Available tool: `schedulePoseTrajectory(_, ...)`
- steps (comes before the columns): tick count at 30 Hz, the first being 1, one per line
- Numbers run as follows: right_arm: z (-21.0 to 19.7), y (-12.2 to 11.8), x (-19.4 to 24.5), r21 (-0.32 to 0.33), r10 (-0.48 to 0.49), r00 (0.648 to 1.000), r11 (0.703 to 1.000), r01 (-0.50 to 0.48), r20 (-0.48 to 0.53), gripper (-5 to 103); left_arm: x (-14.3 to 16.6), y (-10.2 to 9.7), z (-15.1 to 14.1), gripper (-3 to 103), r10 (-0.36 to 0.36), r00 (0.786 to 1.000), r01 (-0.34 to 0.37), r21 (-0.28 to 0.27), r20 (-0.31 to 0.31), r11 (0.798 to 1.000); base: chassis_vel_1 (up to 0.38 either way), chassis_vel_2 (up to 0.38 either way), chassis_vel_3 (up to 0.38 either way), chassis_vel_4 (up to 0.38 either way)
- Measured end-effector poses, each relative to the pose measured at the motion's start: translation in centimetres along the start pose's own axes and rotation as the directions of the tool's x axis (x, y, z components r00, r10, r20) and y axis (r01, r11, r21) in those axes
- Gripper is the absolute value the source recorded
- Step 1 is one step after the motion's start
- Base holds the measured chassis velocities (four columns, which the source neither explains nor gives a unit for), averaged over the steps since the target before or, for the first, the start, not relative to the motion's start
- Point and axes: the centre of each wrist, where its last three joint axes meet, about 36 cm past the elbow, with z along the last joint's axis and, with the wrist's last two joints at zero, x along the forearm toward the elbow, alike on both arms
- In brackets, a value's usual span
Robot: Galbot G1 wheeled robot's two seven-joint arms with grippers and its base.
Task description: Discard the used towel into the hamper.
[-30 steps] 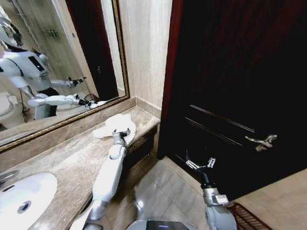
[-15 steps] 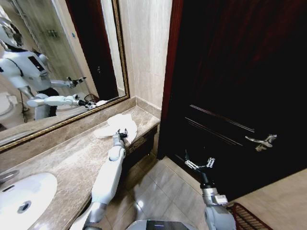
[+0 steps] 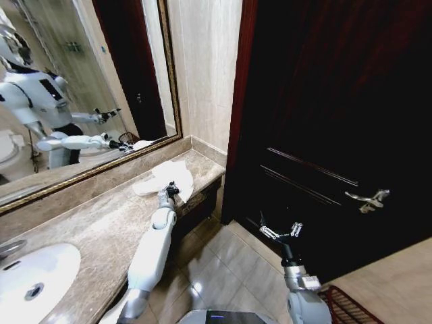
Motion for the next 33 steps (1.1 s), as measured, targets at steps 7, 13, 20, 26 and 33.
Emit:
schedulePoseTrajectory(7,0.0,0.3,-0.2,-0.005,-0.003,1.000,1.000,0.003,0.008,100,3.4,1.4,-0.2,2,0.077,0.977,-0.078,0.000,0.200,0.997,0.000,0.000,0.000,0.000)
schedulePoseTrajectory(13,0.0,0.5,-0.3,-0.004,-0.010,1.000,1.000,0.010,0.016,100,6.7,1.4,-1.1,2,0.108,0.949,-0.120,0.023,0.297,0.992,0.000,0.000,0.000,0.000)
schedulePoseTrajectory(20,-0.3,0.6,-0.2,-0.002,-0.015,0.999,1.000,0.015,0.032,100,12.0,0.3,-3.7,2,0.145,0.894,-0.179,0.042,0.424,0.983,0.000,0.000,0.000,0.000)
schedulePoseTrajectory(26,-0.9,0.6,-0.8,-0.014,-0.015,0.998,1.000,0.015,0.060,100,17.0,-0.9,-4.8,2,0.118,0.868,-0.149,0.028,0.482,0.988,0.000,0.000,0.000,0.000)
schedulePoseTrajectory(33,-1.5,0.8,-1.6,-0.033,-0.032,0.994,0.999,0.036,0.100,100,21.6,-0.8,-6.4,2,0.052,0.842,-0.067,0.009,0.538,0.998,0.000,0.000,0.000,0.000)
